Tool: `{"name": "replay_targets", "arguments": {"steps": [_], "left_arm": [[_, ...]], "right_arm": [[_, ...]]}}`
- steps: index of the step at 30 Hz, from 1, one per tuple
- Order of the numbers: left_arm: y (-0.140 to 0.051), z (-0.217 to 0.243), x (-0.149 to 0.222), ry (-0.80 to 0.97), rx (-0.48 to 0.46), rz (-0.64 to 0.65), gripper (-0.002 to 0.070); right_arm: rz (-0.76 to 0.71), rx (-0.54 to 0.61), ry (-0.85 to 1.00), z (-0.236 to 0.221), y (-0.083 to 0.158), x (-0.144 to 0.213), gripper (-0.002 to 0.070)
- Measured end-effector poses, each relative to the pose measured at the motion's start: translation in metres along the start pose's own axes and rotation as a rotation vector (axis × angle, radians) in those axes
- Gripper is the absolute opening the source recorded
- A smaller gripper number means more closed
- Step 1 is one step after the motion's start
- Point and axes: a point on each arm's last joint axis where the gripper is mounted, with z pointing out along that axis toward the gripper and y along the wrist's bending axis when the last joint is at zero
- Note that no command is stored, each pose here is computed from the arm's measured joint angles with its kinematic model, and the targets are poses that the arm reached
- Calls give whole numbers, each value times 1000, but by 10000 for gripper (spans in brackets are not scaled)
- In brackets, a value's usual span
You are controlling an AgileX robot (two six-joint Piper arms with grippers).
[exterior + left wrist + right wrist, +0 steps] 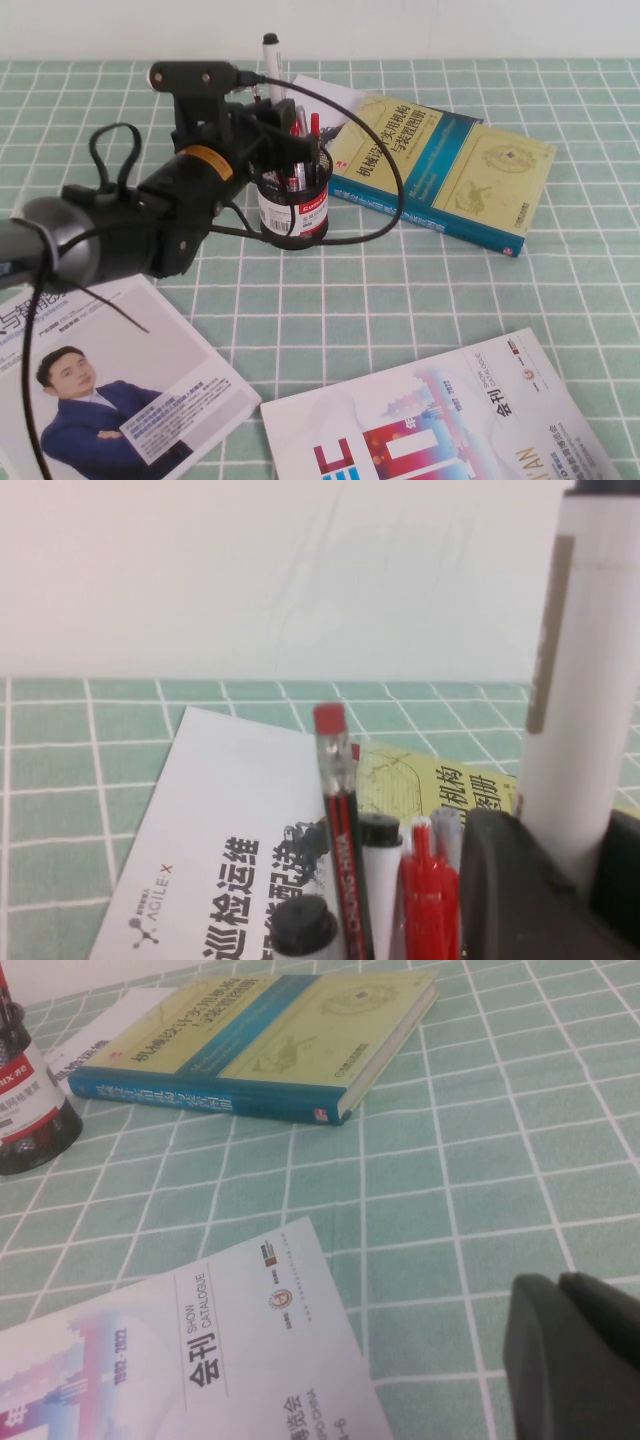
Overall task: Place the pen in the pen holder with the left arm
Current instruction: Place the pen onto the pen holder
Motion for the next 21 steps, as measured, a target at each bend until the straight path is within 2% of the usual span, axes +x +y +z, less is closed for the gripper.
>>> {"name": "replay_targets", "arguments": {"steps": [11,21], "left_arm": [[9,14,22,-32,2,5,116],[9,21,20,-44,4,7,116]], "right_arm": [[0,0,0,0,0,0,-20],[0,0,0,0,0,0,-20]]}}
